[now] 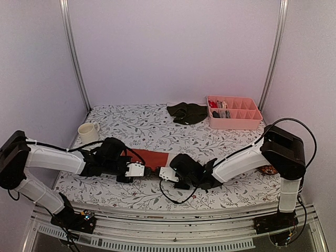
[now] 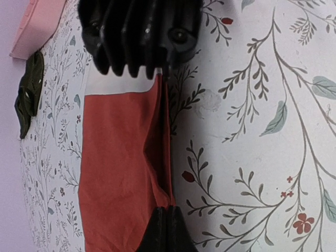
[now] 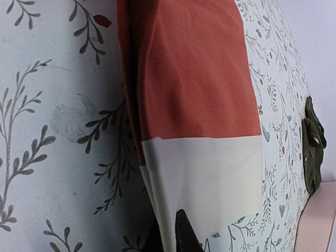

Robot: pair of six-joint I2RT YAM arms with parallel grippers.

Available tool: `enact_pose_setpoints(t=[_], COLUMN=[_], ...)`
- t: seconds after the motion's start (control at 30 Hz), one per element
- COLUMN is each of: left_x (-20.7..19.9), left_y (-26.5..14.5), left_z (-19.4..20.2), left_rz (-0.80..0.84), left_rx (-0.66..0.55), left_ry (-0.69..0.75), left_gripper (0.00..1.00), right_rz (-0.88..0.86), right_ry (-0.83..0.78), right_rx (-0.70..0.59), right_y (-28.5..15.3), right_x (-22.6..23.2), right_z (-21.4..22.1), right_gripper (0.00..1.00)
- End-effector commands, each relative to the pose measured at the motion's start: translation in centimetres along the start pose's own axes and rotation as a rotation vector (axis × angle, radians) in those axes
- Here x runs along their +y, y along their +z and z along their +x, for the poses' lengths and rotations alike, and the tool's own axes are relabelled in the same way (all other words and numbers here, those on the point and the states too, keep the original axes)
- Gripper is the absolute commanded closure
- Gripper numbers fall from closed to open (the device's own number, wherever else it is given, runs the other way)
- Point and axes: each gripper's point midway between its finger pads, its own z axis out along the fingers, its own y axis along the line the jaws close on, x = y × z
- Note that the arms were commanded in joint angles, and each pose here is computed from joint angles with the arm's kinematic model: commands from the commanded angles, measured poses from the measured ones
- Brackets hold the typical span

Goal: Roll the underwear
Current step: Pick up the underwear from the center of the board.

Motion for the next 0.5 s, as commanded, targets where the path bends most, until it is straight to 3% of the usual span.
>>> enact_pose_setpoints(t=[0.0,0.27,0.47], left_x=[0.1,1.6,3.9], left_y=[-0.7,-1.7,-1.4], left_z=[0.1,-0.4,-0.6], left_rz=[-0.010,-0.039,-0.075], left_rx=[-0.015,-0.011,0.010], left_ry=[0.018,0.069,0.088], left_gripper=[1.00,1.00,1.00], right_rz=[-0.184,-0.317,-0.375], right_ry=[-0.006,0.086,0.178], right_rx=[0.051,0.057,0.121], right_y=[-1.0,-3.2,-1.7], right_x=[3.0,1.6,0.3], right_z=[1.2,-0.5,0.4], right_gripper=[0.98,0.98,0.98])
